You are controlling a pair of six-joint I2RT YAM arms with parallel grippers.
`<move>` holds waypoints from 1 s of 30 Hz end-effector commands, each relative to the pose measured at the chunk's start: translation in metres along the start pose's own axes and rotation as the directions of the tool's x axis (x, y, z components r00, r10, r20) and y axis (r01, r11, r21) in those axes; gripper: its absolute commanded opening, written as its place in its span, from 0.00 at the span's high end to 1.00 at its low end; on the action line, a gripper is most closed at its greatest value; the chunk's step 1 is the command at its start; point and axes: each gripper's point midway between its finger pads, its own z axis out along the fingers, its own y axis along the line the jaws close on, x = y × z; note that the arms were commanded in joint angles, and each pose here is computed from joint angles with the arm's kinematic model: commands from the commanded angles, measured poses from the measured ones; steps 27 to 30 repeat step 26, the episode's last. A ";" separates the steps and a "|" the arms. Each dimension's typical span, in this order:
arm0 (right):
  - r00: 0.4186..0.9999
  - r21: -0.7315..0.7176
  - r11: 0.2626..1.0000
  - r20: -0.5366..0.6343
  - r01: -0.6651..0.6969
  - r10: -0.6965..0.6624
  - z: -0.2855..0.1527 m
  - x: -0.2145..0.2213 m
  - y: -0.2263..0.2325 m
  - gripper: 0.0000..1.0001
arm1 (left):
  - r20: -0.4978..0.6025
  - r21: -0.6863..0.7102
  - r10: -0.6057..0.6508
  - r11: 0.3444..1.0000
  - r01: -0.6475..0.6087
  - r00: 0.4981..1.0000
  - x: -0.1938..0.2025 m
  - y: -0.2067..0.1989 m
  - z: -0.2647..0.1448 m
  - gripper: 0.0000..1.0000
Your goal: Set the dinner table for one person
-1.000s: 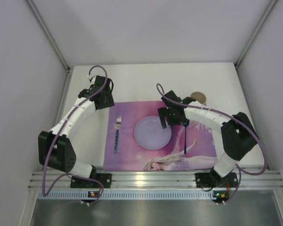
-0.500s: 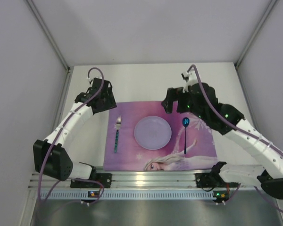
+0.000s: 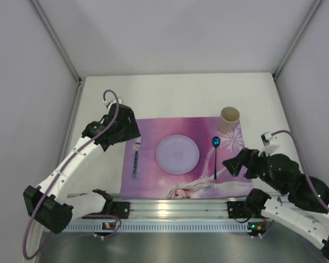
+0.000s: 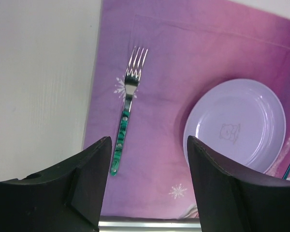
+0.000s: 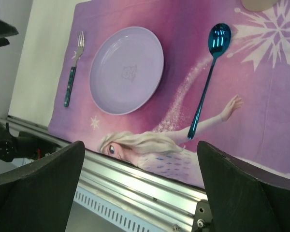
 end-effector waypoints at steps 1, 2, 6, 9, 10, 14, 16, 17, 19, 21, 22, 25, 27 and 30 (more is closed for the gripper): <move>0.998 0.061 0.996 -0.015 -0.059 0.060 -0.009 0.012 -0.019 0.00 | -0.007 -0.037 -0.031 0.999 0.031 0.999 0.016 0.010 -0.014 0.31; 0.996 0.067 0.994 -0.010 -0.084 0.085 -0.011 0.011 -0.020 0.00 | -0.006 -0.035 -0.036 0.999 0.036 0.999 0.017 0.008 -0.016 0.31; 0.991 0.031 0.992 -0.035 -0.125 0.127 -0.017 0.018 -0.016 0.00 | -0.002 -0.036 -0.030 0.999 0.030 1.000 0.021 0.011 -0.023 0.31; 0.989 0.007 0.989 -0.039 -0.145 0.145 -0.018 0.022 -0.015 0.00 | -0.001 -0.056 -0.014 0.998 0.014 1.000 0.025 0.019 -0.025 0.31; 0.988 -0.006 0.989 -0.035 -0.148 0.148 -0.018 0.022 -0.013 0.00 | 0.006 -0.063 -0.014 0.998 0.014 1.000 0.026 0.022 -0.026 0.31; 0.985 -0.079 0.982 -0.010 -0.170 0.170 -0.023 0.020 -0.008 0.00 | 0.033 -0.084 -0.027 0.996 0.030 0.999 0.026 0.033 -0.035 0.31; 0.984 -0.138 0.975 0.010 -0.173 0.176 -0.027 0.019 -0.004 0.00 | 0.045 -0.086 -0.039 0.995 0.042 0.998 0.027 0.039 -0.041 0.31; 0.983 -0.145 0.974 0.022 -0.175 0.180 -0.030 0.018 -0.004 0.00 | 0.049 -0.082 -0.043 0.995 0.047 0.998 0.028 0.040 -0.044 0.31; 0.982 -0.153 0.973 0.040 -0.175 0.183 -0.035 0.015 -0.007 0.00 | 0.059 -0.074 -0.045 0.996 0.049 0.997 0.029 0.043 -0.046 0.31; 0.982 -0.134 0.977 0.061 -0.168 0.178 -0.037 0.012 -0.012 0.00 | 0.069 -0.072 -0.036 0.997 0.041 0.997 0.029 0.044 -0.046 0.31; 0.983 -0.129 0.978 0.064 -0.164 0.173 -0.035 0.012 -0.013 0.00 | 0.077 -0.073 -0.032 0.997 0.038 0.996 0.029 0.045 -0.045 0.31; 0.986 -0.046 0.987 0.062 -0.154 0.157 -0.031 0.012 -0.024 0.00 | 0.098 -0.061 -0.004 0.998 0.010 0.995 0.023 0.042 -0.043 0.31; 0.986 -0.026 0.988 0.065 -0.151 0.152 -0.031 0.011 -0.026 0.00 | 0.119 -0.050 0.011 0.999 -0.005 0.993 0.017 0.038 -0.042 0.30; 0.986 -0.026 0.988 0.065 -0.151 0.152 -0.031 0.011 -0.026 0.00 | 0.119 -0.050 0.011 0.999 -0.005 0.993 0.017 0.038 -0.042 0.30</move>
